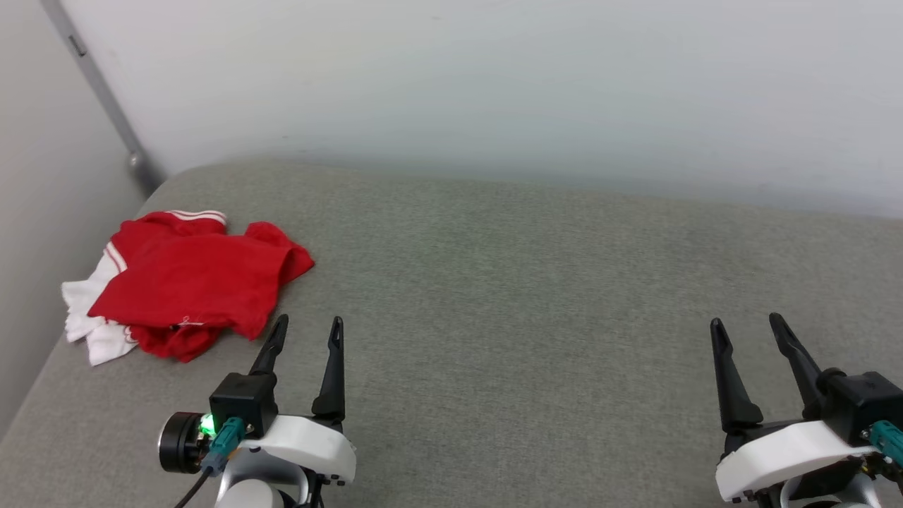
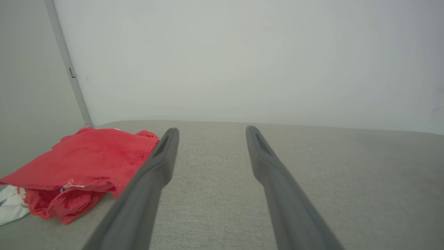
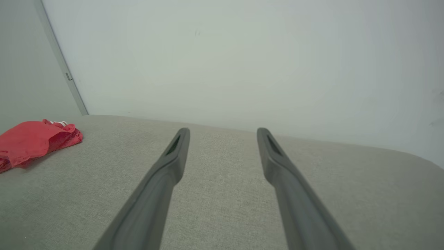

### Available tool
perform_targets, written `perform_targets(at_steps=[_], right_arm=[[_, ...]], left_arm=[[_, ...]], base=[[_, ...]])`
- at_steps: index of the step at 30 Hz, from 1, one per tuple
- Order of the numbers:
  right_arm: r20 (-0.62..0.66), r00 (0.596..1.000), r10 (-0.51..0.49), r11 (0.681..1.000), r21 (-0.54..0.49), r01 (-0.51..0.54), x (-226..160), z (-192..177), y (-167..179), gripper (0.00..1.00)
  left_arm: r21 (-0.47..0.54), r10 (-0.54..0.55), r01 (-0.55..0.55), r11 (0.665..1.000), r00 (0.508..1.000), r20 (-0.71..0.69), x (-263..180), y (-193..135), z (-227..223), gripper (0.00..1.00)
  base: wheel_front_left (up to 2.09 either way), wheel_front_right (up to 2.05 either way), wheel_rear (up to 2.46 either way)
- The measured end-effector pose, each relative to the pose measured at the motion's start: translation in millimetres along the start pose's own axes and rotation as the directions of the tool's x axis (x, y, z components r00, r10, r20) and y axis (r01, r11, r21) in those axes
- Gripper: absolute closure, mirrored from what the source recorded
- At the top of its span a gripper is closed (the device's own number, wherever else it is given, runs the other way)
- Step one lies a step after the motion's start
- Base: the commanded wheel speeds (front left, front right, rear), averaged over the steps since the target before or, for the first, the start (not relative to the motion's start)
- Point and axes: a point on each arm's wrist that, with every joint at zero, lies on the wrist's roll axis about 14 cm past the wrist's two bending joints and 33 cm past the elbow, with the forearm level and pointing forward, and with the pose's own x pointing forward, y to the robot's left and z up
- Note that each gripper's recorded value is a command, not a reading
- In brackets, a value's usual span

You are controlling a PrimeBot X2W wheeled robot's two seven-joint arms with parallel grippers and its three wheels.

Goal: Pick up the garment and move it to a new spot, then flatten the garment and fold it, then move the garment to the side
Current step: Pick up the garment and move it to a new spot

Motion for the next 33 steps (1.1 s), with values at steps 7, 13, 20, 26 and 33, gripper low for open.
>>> perform_targets(at_steps=[7, 13, 20, 26, 33], right_arm=[[-0.003, 0.987, 0.161, 0.987, 0.015, -0.161, 24, -3, 53, 0.00], [-0.004, 0.955, 0.297, 0.955, 0.030, -0.297, 40, -7, 101, 0.00], [0.000, 0.916, 0.402, 0.915, 0.049, -0.401, 52, -10, 142, 0.00], [-0.008, 0.895, 0.447, 0.894, 0.055, -0.445, 57, -15, 159, 0.00], [-0.005, 0.890, 0.457, 0.889, 0.053, -0.456, 61, -15, 164, 0.00]], left_arm=[[0.016, 0.172, -0.172, 0.985, 0.985, 0.016, -27, 56, 8, 0.00], [0.030, 0.319, -0.319, 0.947, 0.948, 0.020, -62, 101, 12, 0.00], [0.035, 0.434, -0.435, 0.900, 0.900, 0.027, -96, 134, 16, 0.00], [0.038, 0.477, -0.478, 0.878, 0.878, 0.034, -106, 145, 20, 0.00], [0.044, 0.486, -0.487, 0.872, 0.873, 0.032, -107, 148, 20, 0.00]], base=[[0.00, 0.00, 0.00], [0.00, 0.00, 0.00], [0.00, 0.00, 0.00], [0.00, 0.00, 0.00], [0.00, 0.00, 0.00]])
